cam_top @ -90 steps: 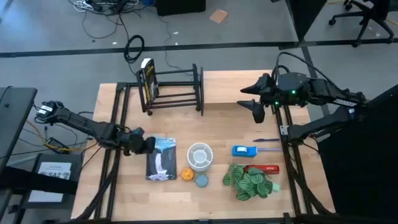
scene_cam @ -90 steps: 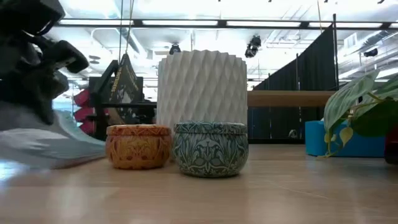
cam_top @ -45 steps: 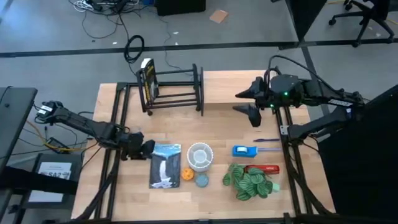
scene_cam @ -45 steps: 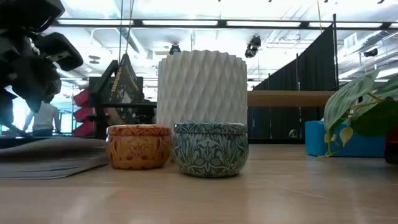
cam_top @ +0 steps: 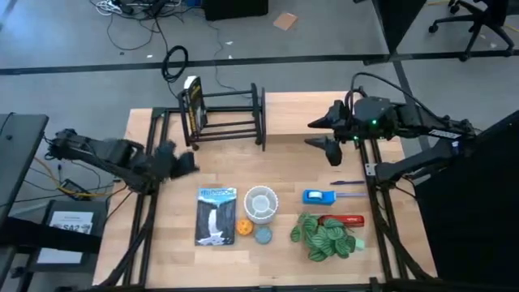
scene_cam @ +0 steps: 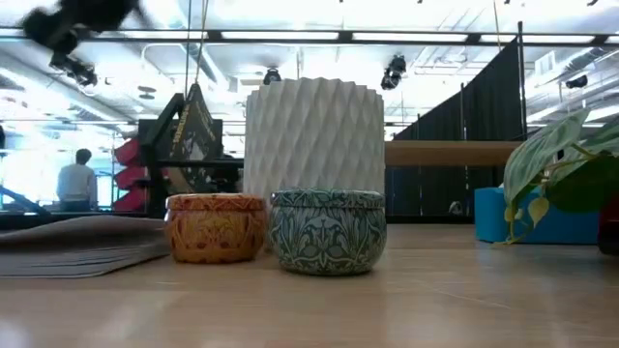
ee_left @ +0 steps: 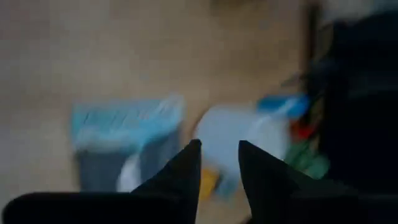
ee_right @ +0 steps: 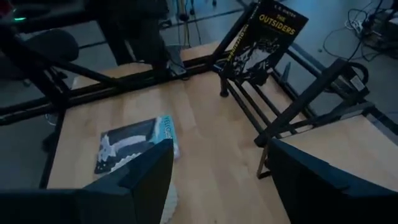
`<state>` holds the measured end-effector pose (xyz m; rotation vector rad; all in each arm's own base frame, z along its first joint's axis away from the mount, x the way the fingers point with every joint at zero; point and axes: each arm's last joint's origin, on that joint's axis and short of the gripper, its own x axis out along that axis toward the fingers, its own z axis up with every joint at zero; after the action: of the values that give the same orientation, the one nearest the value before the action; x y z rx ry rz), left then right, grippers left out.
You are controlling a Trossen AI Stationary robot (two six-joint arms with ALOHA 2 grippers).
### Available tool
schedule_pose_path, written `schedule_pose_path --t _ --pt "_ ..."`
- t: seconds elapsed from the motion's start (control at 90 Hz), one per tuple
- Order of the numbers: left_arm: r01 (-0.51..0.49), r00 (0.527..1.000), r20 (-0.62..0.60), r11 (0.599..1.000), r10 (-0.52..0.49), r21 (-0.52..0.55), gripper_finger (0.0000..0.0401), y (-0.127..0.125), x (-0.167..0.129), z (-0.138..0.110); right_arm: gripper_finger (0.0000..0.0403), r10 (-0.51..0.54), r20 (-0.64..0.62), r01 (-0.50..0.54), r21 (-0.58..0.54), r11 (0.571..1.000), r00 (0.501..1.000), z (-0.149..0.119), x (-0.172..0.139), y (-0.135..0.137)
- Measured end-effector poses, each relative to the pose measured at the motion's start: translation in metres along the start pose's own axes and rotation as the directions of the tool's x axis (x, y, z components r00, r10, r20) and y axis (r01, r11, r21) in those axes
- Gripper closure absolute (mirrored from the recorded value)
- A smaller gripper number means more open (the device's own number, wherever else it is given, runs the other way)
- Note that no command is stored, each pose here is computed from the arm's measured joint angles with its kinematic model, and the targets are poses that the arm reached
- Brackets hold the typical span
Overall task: Stock shelves
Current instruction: Remove the black book from the black book shelf
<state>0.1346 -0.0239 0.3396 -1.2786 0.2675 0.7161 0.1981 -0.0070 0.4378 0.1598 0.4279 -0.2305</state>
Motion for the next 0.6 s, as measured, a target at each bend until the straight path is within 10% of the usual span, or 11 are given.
schedule_pose_path --t 0.111,0.256,0.422,0.6 --pt "0.129 0.928 0.335 0.985 -0.161 0.116 0.0343 -0.029 -0.009 0.014 0.0172 0.002 0.009 -0.002 -0.022 1.000 1.000 0.001 0.000 0.000" --pt "0.026 0.757 0.607 0.940 -0.240 0.340 0.0339 -0.059 -0.021 0.035 0.0172 0.004 0.022 -0.004 -0.019 1.000 1.000 0.002 0.000 0.000" --pt "-0.386 0.645 0.715 0.692 -0.270 0.610 0.0300 -0.098 -0.031 0.052 0.0172 0.008 0.022 -0.007 -0.010 1.000 1.000 0.002 0.000 0.001" --pt "-0.726 0.520 0.853 0.502 -0.048 0.471 0.0223 -0.112 -0.011 0.065 0.0172 0.015 0.021 -0.015 0.000 1.000 1.000 0.002 0.000 0.003"
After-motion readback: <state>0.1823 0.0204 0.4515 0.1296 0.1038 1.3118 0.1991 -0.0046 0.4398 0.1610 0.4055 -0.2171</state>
